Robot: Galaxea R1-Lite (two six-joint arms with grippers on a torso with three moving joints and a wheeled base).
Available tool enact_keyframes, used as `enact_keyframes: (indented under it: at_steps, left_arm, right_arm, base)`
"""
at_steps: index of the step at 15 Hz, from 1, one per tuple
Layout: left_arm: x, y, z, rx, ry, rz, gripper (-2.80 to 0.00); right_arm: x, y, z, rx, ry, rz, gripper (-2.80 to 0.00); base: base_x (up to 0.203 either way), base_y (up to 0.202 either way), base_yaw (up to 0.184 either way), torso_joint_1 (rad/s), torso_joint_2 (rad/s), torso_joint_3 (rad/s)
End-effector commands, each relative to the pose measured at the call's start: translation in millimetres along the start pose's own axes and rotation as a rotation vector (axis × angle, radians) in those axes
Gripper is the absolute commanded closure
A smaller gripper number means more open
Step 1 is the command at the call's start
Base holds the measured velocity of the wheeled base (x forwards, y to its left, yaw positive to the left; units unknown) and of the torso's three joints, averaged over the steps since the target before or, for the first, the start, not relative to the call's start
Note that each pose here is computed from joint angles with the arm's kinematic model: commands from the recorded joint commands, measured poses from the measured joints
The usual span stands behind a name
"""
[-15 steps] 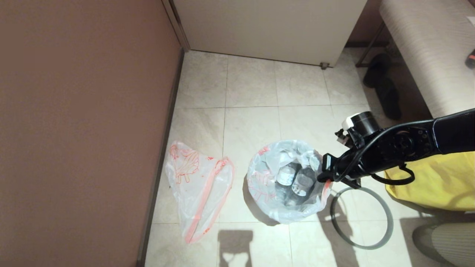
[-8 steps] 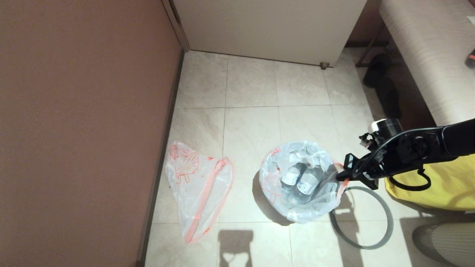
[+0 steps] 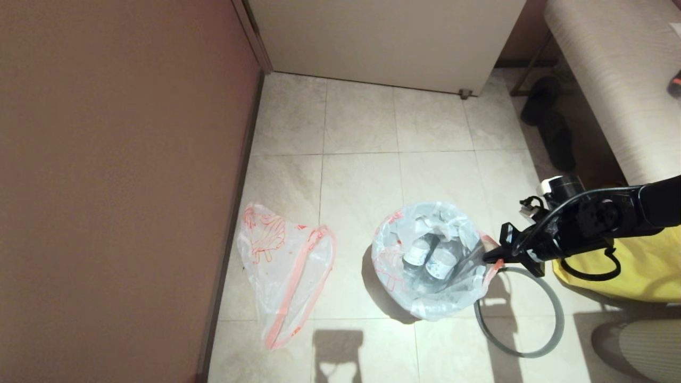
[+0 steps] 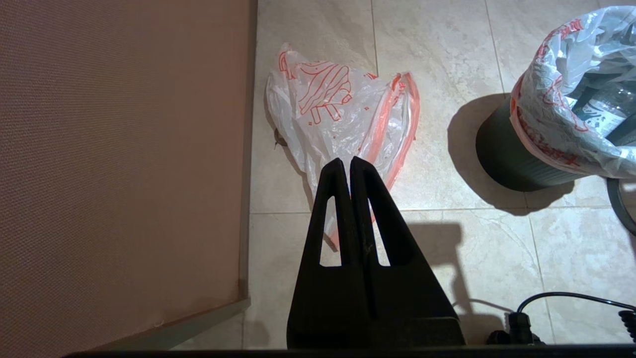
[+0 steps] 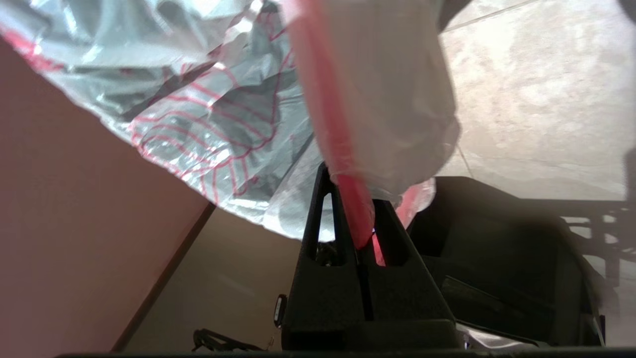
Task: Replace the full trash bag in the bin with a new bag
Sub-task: Place the trash bag on the floor
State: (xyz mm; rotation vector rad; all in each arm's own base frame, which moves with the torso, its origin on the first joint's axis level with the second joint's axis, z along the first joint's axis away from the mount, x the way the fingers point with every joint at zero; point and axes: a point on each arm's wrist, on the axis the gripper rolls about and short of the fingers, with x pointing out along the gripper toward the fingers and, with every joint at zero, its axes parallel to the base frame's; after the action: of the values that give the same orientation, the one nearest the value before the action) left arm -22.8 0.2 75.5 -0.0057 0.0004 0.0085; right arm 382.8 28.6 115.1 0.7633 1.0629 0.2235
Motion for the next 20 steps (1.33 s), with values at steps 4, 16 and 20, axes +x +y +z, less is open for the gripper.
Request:
enact_keyframes:
  at_steps: [4, 16, 20]
  left_arm:
    - [0.1, 0.0, 0.0, 0.0, 0.001, 0.001, 0.0]
    - [0.0, 0.0, 0.0, 0.0, 0.0, 0.001, 0.0]
    - [0.0, 0.0, 0.0, 0.0, 0.0, 0.001, 0.0]
  right_arm:
    - [-5.3, 45.3, -25.7, -0.106, 0.039, 0.079, 0.0]
    - [138.9, 61.2, -23.5, -0.29, 0.111, -0.006, 0.0]
    - [191.0, 69.1, -26.7, -0.337, 0.128, -0.049, 0.0]
  base:
    - [0.0, 0.0, 0.0, 0.0, 0.0, 0.0]
    - [0.0, 0.0, 0.0, 0.0, 0.0, 0.0]
    - [0.0, 0.0, 0.0, 0.0, 0.0, 0.0]
